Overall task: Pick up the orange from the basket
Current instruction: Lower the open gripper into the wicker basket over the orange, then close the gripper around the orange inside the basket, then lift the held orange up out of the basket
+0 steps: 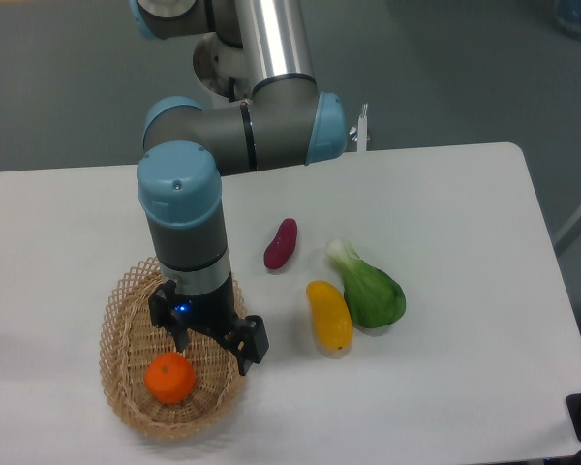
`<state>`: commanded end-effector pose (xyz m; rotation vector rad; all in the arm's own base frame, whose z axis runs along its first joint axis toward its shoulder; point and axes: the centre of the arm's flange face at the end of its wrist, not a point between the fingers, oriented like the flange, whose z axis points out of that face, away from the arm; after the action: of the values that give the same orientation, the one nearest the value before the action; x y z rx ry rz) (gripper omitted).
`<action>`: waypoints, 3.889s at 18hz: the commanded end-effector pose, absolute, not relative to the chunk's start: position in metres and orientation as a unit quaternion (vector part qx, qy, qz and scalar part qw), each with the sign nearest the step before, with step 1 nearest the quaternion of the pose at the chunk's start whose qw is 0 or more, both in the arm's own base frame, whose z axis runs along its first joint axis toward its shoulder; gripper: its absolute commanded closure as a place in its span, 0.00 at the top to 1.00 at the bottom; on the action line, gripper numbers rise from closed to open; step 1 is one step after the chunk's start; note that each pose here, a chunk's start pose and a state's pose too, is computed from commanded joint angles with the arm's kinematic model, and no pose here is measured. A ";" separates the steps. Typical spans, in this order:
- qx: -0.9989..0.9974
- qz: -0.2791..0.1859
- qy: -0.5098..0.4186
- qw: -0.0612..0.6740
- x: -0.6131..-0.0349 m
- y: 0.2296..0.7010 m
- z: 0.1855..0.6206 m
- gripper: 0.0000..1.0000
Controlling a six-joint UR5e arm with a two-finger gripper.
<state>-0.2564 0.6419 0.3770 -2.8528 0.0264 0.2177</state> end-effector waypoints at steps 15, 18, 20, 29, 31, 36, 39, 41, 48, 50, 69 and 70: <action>-0.991 0.057 -0.027 0.116 -0.239 0.650 0.340 1.00; -0.995 0.033 -0.036 0.089 -0.211 0.661 0.296 1.00; -0.996 0.026 -0.033 0.081 -0.198 0.667 0.282 1.00; -0.998 0.013 -0.027 0.051 -0.183 0.678 0.237 1.00; -0.998 0.011 -0.033 0.049 -0.183 0.678 0.231 1.00; -0.997 0.016 -0.039 0.057 -0.184 0.683 0.216 1.00; -0.997 0.016 -0.042 0.055 -0.183 0.683 0.212 1.00; -0.998 0.022 -0.041 0.052 -0.184 0.682 0.211 0.91; -0.997 0.032 -0.034 0.055 -0.177 0.683 0.220 0.73; -0.997 0.033 -0.034 0.057 -0.179 0.684 0.222 0.72; -0.988 0.077 0.020 0.136 -0.336 0.598 0.392 0.65; -0.987 0.077 0.016 0.143 -0.346 0.591 0.398 0.69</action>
<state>-0.3461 0.5913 0.3977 -2.8455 0.0451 0.2216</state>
